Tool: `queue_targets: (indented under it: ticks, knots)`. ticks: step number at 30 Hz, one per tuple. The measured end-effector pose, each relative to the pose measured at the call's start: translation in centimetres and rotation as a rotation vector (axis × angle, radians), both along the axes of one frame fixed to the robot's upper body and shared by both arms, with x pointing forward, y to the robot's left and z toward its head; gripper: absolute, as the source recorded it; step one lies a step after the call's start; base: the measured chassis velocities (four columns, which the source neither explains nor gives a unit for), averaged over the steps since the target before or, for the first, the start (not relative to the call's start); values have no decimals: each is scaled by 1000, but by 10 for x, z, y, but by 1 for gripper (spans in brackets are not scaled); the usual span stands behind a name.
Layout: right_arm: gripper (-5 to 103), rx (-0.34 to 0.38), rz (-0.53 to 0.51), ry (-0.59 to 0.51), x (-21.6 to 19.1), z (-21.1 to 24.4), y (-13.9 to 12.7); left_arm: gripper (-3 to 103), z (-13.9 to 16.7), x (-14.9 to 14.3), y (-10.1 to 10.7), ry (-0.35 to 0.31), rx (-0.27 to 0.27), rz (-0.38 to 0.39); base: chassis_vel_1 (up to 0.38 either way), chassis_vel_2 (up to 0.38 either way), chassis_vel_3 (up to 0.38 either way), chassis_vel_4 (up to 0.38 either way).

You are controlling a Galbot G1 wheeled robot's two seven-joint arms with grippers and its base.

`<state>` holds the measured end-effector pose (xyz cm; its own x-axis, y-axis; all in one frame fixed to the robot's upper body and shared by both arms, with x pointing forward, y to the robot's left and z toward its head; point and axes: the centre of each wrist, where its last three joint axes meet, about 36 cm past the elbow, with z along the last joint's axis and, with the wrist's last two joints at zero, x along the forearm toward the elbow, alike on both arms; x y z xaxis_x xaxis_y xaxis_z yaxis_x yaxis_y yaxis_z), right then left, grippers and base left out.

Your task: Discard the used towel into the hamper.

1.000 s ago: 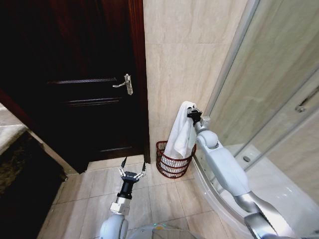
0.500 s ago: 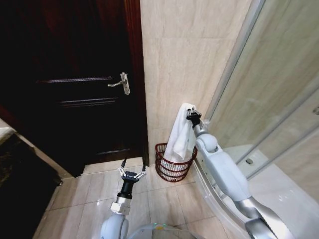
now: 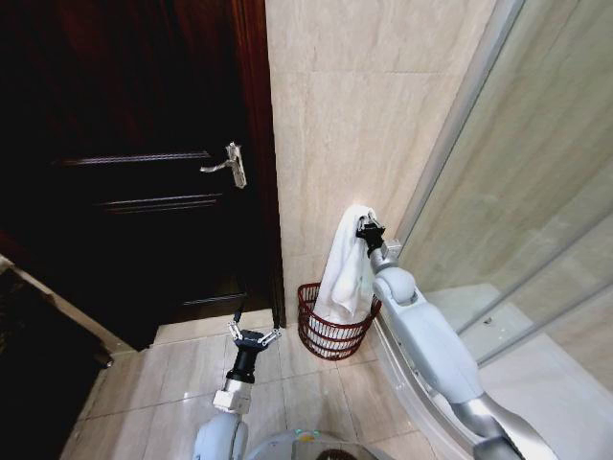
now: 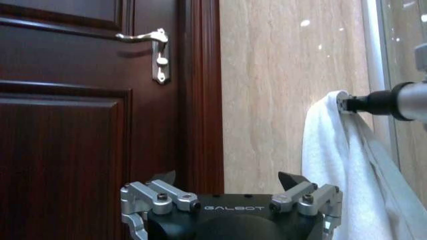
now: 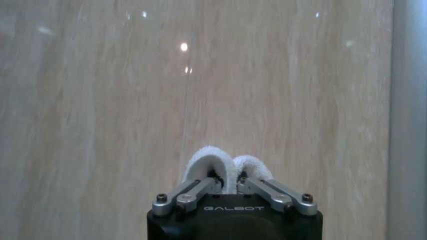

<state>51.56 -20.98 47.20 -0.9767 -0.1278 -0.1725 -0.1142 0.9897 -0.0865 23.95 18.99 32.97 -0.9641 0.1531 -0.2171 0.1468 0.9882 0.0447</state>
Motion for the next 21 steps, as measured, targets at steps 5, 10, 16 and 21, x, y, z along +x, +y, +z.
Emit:
queue_targets:
  ticks: [5, 10, 16, 21]
  knots:
    - [7, -15, -8, 18, -35, -14, -1, 100, 0, 3, -1, 4, -6, 0, 0, 0, 0, 0]
    - [7, -10, -4, 4, -50, -22, -1, 100, -2, 8, -3, 4, -9, -5, 42, -53, -62, 45]
    - [7, -19, -13, 9, -38, -27, -8, 100, -4, 11, -2, -7, -15, -5, 62, -41, -54, 57]
    - [7, -15, -11, 22, -29, -33, -12, 100, -3, 13, -2, -12, -16, -5, 0, 0, 0, 0]
